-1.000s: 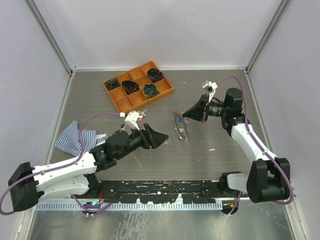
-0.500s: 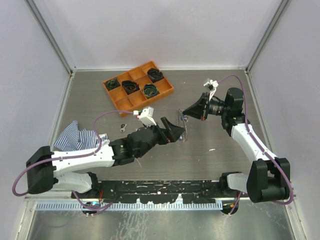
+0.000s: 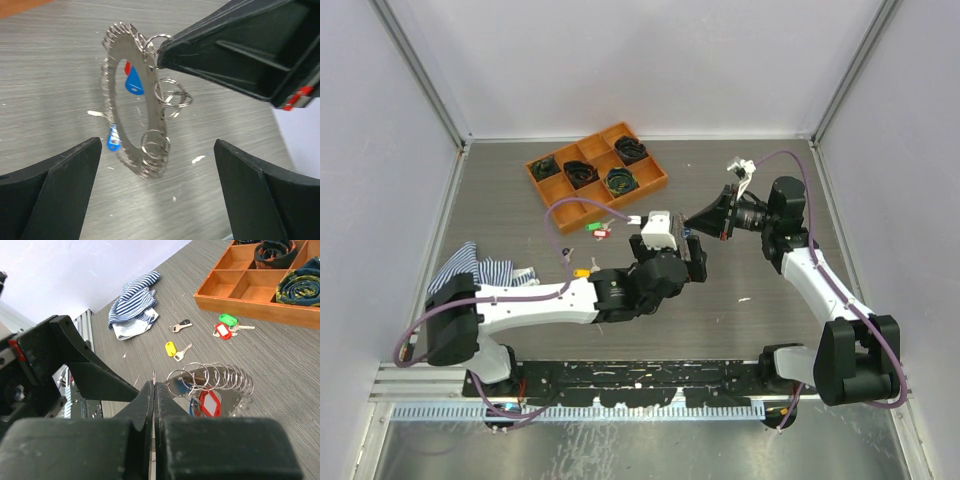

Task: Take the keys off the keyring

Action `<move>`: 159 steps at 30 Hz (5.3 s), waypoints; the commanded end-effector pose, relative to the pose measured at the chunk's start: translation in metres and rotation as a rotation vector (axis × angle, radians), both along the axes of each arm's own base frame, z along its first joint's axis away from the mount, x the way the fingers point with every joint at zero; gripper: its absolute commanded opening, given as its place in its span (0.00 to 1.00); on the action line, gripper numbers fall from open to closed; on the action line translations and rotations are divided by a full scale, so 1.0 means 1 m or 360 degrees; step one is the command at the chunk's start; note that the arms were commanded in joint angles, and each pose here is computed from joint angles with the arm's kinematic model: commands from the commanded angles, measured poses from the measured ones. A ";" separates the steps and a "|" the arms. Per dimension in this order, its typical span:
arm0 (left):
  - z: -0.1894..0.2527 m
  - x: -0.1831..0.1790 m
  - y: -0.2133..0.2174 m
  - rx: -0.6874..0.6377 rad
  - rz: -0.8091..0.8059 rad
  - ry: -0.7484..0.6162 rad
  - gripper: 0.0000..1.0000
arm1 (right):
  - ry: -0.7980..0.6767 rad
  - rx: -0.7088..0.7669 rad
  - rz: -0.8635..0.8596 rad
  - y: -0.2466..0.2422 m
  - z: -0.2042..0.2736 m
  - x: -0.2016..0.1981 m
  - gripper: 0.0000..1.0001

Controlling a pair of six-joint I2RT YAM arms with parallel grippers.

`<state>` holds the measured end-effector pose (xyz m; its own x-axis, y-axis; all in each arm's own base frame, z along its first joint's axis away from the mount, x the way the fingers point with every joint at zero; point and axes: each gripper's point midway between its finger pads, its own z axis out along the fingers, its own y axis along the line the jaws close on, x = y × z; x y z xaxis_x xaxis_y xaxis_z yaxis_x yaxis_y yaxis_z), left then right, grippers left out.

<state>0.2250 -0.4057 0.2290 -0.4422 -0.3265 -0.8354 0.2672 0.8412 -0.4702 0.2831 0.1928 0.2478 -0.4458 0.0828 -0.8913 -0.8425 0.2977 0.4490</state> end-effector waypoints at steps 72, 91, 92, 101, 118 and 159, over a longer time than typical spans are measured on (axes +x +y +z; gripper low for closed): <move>0.054 -0.023 0.073 -0.0145 -0.0730 -0.0856 0.00 | -0.1072 -0.0223 0.0814 0.033 -0.007 -0.097 0.53; 0.068 -0.016 0.073 -0.0626 -0.0512 -0.0439 0.00 | -0.1097 -0.0383 0.0697 0.041 -0.011 -0.079 0.58; 0.068 -0.016 0.072 -0.0636 -0.0511 -0.0421 0.00 | -0.1080 -0.0395 0.0678 0.042 -0.012 -0.076 0.59; 0.068 -0.017 0.060 -0.0699 -0.0519 -0.0259 0.00 | -0.0985 -0.0464 0.0490 0.047 -0.018 -0.055 0.60; 0.070 -0.021 0.043 -0.0660 -0.0540 -0.0111 0.00 | -0.0931 -0.0448 0.0365 0.054 -0.012 -0.048 0.54; 0.124 -0.011 0.112 0.1580 -0.0686 -0.0553 0.00 | -0.0895 -0.0223 0.0205 0.036 0.043 -0.051 0.49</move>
